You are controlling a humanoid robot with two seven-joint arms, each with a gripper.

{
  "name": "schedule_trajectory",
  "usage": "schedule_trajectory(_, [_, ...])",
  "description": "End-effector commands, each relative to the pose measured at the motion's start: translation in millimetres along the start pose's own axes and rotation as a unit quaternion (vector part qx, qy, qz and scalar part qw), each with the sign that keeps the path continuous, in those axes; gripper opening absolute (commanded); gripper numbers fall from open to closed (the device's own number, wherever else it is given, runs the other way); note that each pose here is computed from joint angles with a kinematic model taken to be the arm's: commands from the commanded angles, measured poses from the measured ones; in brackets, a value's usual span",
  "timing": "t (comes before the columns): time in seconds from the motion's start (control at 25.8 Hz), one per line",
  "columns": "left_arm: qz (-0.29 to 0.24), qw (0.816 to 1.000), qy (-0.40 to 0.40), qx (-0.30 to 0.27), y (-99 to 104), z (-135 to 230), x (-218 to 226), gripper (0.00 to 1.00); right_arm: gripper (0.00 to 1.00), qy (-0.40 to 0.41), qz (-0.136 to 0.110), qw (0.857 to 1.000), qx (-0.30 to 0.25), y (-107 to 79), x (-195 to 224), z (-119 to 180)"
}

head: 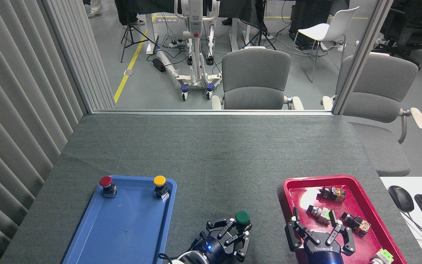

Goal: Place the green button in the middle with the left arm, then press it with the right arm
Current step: 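Carry the green button off the blue tray to the table between trays, then open the left gripper and withdraw it back over the blue tray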

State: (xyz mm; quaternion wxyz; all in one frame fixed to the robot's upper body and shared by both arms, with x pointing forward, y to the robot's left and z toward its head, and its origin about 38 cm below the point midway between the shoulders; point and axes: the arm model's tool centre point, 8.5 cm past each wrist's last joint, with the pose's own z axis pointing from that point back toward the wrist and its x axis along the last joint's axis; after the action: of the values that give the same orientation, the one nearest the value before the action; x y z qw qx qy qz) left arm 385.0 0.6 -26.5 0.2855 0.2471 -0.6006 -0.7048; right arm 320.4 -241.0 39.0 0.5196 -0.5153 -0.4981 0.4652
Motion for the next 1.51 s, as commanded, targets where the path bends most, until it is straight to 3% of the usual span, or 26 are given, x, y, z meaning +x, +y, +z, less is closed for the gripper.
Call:
schedule_trajectory(0.0, [-0.005,1.000,0.000,-0.010,-5.3,0.3,2.6,0.17,1.00,-0.003,-0.001,1.000,0.000,0.4,0.4,0.6])
schedule_trajectory(0.16, [-0.018,1.000,-0.018,-0.017,-9.8,1.2,12.1,0.52,1.00,-0.008,0.003,1.000,0.000,0.2,-0.4,0.4])
schedule_trajectory(0.19, [-0.019,1.000,-0.017,-0.017,-10.1,1.6,11.4,0.66,1.00,-0.008,0.002,1.000,0.000,0.2,0.0,0.5])
schedule_trajectory(0.23, [-0.018,1.000,-0.017,-0.017,-10.3,1.8,11.9,0.87,1.00,-0.007,0.001,1.000,-0.001,-0.2,0.4,0.0])
schedule_trajectory(0.27, [-0.018,1.000,-0.018,-0.015,-9.7,2.1,12.0,0.98,1.00,-0.008,0.002,1.000,0.001,0.9,1.5,1.1])
schedule_trajectory(0.66, [-0.046,0.998,-0.009,0.032,15.3,23.2,-17.4,0.99,0.99,-0.020,-0.003,1.000,0.007,3.7,14.0,2.9])
schedule_trajectory(0.74, [-0.049,0.997,0.006,0.056,25.7,36.6,-26.4,0.99,0.94,-0.027,-0.004,1.000,0.012,4.1,20.0,2.6])
schedule_trajectory(0.97, [0.010,0.975,0.188,0.121,32.1,146.0,-104.1,0.99,0.76,-0.051,-0.008,0.998,0.029,6.7,38.6,2.5])
schedule_trajectory(1.12, [0.015,0.952,0.272,0.136,30.0,201.6,-132.1,0.99,0.72,-0.062,-0.010,0.997,0.032,7.5,53.9,4.2])
schedule_trajectory(1.32, [-0.044,0.950,0.296,0.092,22.7,208.1,-142.2,0.99,0.45,-0.087,-0.017,0.996,0.032,6.6,75.3,6.4])
schedule_trajectory(1.47, [-0.041,0.944,0.318,0.075,16.3,215.4,-151.1,0.99,0.20,-0.106,-0.015,0.994,0.035,8.6,96.6,11.4])
